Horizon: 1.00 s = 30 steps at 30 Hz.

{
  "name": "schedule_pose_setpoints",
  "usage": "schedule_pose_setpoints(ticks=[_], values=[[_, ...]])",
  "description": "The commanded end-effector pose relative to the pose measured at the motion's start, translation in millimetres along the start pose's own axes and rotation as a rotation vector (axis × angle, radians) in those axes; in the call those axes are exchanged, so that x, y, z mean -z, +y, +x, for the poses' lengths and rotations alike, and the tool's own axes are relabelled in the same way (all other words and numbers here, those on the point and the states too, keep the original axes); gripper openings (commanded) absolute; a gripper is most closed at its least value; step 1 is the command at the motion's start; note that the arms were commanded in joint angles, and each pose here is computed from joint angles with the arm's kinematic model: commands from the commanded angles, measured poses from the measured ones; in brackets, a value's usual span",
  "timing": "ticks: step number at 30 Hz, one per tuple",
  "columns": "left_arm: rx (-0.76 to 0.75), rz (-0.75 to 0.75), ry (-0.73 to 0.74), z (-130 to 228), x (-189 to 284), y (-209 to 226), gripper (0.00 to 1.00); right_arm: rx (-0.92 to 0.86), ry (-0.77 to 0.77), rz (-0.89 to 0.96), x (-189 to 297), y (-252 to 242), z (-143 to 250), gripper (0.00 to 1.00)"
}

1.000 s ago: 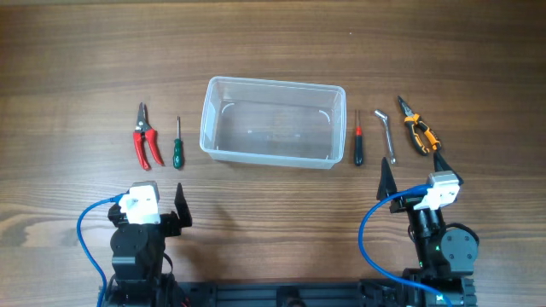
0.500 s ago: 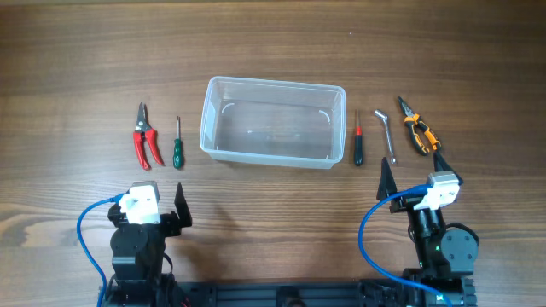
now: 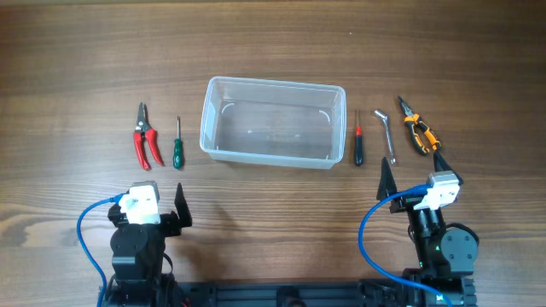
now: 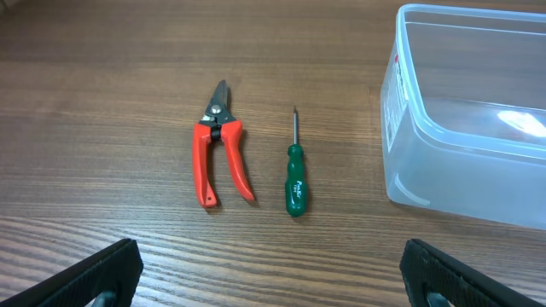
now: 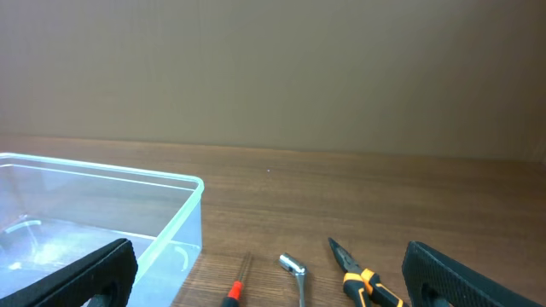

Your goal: Pack container

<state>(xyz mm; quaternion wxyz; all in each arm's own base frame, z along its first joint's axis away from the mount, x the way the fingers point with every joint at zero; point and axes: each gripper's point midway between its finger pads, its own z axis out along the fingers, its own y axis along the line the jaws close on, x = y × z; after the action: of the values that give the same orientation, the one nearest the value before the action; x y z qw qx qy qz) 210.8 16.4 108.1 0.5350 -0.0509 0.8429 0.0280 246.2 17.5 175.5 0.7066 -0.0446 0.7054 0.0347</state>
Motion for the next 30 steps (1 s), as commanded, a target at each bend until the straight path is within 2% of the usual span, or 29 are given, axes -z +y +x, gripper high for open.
schedule_pose_setpoints(ticks=[1,11,16,22,26,30], values=[[-0.015,-0.012,-0.001,2,-1,2,1.0,0.012,-0.012,-0.019,0,4,-3,1.0],[-0.015,-0.012,-0.001,2,-1,2,1.0,0.01,-0.014,-0.021,0,4,-3,1.0],[-0.015,-0.012,-0.001,2,-1,2,1.0,-0.071,-0.01,-0.052,1,9,-4,1.0],[-0.015,-0.012,-0.001,2,-1,2,1.0,-0.031,0.041,0.117,1,-20,-26,1.0],[-0.015,-0.012,-0.001,2,-1,2,1.0,-0.06,0.158,0.121,-17,-23,-45,1.0],[-0.015,-0.012,-0.001,2,-1,2,1.0,-0.092,0.401,0.057,-51,-16,-50,1.0]])
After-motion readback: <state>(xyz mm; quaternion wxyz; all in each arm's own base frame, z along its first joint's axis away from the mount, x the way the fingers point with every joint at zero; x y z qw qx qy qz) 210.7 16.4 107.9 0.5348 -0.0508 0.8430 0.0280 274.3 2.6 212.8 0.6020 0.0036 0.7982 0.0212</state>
